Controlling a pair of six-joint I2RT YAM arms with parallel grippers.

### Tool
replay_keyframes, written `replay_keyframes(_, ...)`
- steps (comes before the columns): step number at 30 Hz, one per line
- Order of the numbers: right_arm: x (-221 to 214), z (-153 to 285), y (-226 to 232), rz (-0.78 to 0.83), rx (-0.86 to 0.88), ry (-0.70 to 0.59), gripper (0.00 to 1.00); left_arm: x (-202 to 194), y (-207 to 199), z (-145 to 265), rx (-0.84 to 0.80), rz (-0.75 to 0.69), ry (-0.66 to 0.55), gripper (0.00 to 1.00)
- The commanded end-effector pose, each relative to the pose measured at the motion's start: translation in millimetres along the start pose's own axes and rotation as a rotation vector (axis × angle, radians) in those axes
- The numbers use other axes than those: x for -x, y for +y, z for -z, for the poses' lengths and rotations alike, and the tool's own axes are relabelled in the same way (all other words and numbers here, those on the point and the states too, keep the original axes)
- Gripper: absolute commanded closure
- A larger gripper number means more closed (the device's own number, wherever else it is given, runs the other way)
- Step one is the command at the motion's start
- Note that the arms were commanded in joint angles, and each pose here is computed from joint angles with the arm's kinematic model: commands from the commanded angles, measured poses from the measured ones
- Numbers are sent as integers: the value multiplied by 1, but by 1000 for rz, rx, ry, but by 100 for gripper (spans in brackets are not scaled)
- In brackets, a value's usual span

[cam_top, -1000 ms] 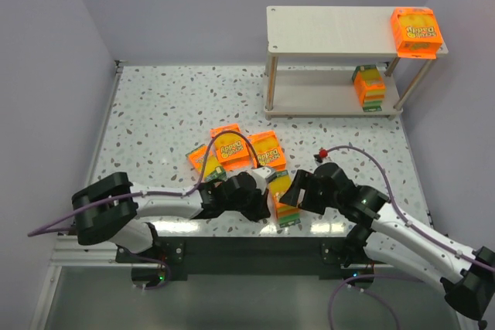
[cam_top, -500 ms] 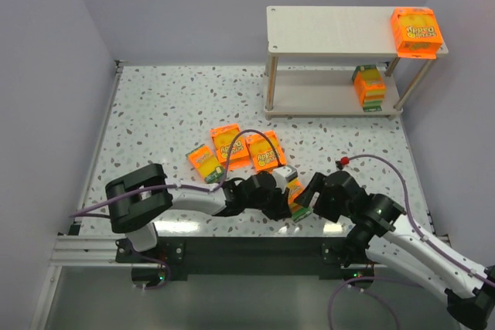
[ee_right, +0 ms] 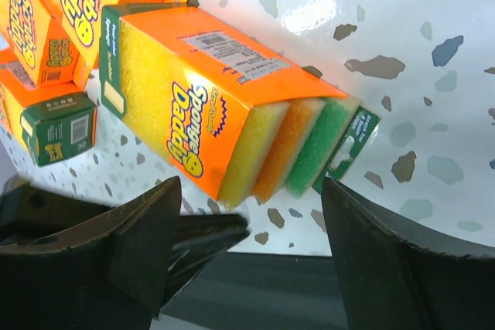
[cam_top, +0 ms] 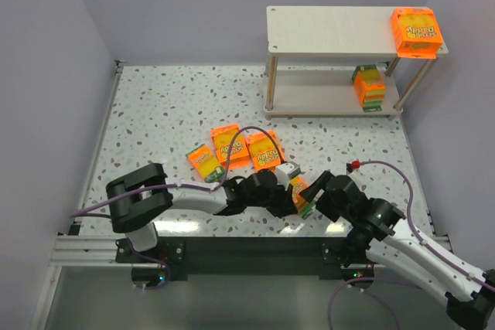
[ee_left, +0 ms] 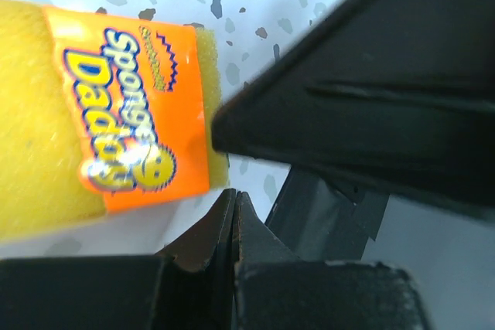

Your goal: Place and organize the cleaning sponges onto the shelf

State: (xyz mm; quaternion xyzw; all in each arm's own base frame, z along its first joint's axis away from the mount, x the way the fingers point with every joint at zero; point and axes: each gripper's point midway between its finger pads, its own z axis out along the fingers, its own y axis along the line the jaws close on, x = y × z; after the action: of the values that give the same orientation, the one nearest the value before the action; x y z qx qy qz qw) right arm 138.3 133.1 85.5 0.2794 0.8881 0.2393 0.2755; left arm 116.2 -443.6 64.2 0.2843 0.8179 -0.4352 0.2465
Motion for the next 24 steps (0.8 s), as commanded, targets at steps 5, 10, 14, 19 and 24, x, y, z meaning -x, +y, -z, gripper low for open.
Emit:
replay_keyframes(5, 12, -18, 25, -101, 75, -78, 33, 33, -6, 73, 70, -2, -173, 100)
replay_keyframes(10, 12, -22, 29, -111, 89, -81, 40, 38, 17, 117, 212, 31, -255, 100)
replay_keyframes(14, 3, -34, 17, -113, 46, -59, 41, 43, 37, 142, 311, 53, -324, 100)
replay_keyframes(19, 2, -40, 14, -136, 45, -64, 44, 47, 52, 159, 341, 75, -357, 100)
replay_keyframes(24, 3, -48, 1, -149, 22, -95, 59, 44, 59, 162, 351, 83, -358, 100)
